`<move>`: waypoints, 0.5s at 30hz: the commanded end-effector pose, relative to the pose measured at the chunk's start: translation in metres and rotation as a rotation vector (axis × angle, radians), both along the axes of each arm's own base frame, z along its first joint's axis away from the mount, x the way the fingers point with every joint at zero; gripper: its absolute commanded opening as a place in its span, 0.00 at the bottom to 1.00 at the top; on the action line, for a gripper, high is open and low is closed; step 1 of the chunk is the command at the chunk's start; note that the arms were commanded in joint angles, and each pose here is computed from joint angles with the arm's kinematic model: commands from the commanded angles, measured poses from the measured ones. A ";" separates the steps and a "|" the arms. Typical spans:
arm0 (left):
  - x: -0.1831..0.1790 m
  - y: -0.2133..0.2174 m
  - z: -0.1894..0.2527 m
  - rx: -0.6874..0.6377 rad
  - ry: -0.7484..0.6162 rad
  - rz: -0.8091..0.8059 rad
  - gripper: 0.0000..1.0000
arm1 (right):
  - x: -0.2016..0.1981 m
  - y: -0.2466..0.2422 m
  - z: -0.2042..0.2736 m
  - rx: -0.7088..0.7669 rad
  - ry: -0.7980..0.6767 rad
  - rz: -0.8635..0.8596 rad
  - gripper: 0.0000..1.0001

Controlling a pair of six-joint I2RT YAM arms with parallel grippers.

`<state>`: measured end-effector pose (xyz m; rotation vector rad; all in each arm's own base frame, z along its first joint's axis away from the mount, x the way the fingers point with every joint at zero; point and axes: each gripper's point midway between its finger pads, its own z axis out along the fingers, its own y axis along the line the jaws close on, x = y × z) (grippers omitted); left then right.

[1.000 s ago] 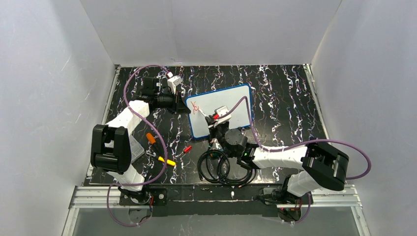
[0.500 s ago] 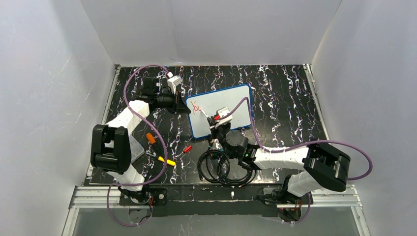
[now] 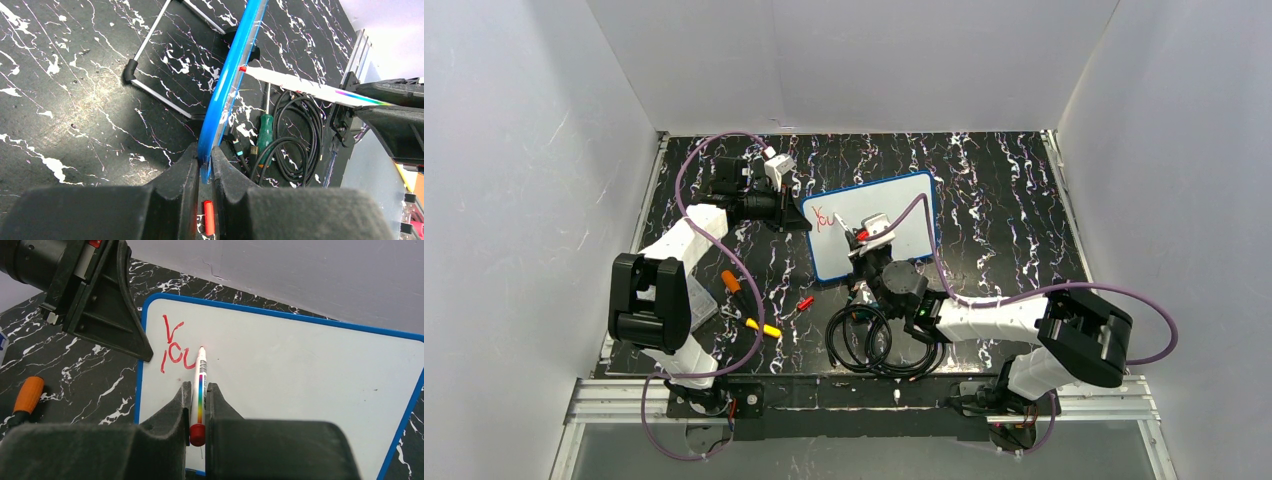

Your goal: Write a sentence on the whiteboard

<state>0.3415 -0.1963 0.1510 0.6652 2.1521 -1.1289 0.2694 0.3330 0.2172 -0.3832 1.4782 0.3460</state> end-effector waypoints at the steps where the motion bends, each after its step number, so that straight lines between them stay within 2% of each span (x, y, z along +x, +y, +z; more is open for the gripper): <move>1: -0.006 -0.001 0.023 -0.011 -0.055 -0.019 0.00 | 0.003 0.000 0.015 0.066 -0.017 -0.016 0.01; 15: -0.006 -0.001 0.024 -0.011 -0.056 -0.019 0.00 | -0.008 -0.015 -0.017 0.044 0.068 -0.027 0.01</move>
